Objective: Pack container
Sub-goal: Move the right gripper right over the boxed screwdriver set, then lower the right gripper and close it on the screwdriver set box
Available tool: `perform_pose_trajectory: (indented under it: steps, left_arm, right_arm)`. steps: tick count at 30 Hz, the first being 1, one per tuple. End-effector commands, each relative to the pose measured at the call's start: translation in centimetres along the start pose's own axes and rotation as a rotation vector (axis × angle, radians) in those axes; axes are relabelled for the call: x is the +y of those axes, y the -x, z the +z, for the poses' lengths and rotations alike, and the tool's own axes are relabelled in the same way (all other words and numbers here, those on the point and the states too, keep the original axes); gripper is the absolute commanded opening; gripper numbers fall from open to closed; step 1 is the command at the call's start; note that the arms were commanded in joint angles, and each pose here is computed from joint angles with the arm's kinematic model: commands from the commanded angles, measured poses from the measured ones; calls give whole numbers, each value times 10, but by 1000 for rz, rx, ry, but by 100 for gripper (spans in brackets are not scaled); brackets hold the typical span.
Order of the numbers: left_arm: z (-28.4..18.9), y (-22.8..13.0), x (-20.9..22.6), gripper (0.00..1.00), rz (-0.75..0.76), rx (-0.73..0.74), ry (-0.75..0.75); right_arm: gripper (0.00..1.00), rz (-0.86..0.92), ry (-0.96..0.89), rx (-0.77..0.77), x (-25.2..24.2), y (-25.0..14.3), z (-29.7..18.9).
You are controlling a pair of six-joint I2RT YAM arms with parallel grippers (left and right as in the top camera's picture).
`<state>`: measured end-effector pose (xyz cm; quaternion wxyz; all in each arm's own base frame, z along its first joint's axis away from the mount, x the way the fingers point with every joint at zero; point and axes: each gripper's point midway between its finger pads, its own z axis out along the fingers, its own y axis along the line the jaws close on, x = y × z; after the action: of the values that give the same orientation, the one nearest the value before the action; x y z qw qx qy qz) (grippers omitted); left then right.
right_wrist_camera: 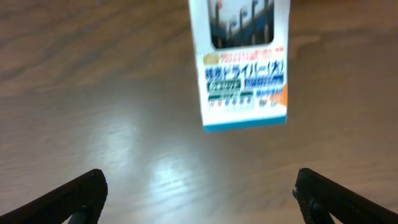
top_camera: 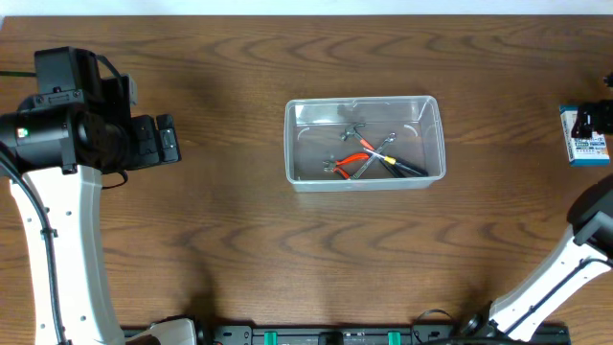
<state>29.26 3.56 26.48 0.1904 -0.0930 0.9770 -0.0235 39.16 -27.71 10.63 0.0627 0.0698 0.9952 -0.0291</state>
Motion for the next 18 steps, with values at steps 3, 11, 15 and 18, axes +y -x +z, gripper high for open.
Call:
perform_pose_trajectory:
  steps: [3, 11, 15, 18]
  left_arm:
    - [-3, 4, 2, 98, -8, -16, 8]
    - [-3, 4, 2, 98, -8, -15, 9]
    - [-3, 4, 2, 98, -8, -15, 8]
    - [-3, 4, 2, 98, -8, -15, 9]
  right_arm:
    - [99, -103, -102, -41, -10, 23, -9]
    - [99, -103, -112, -58, -18, 34, 13]
    - [99, -99, -113, -57, -22, 36, 25]
    - [99, -90, -96, -34, -25, 32, 40]
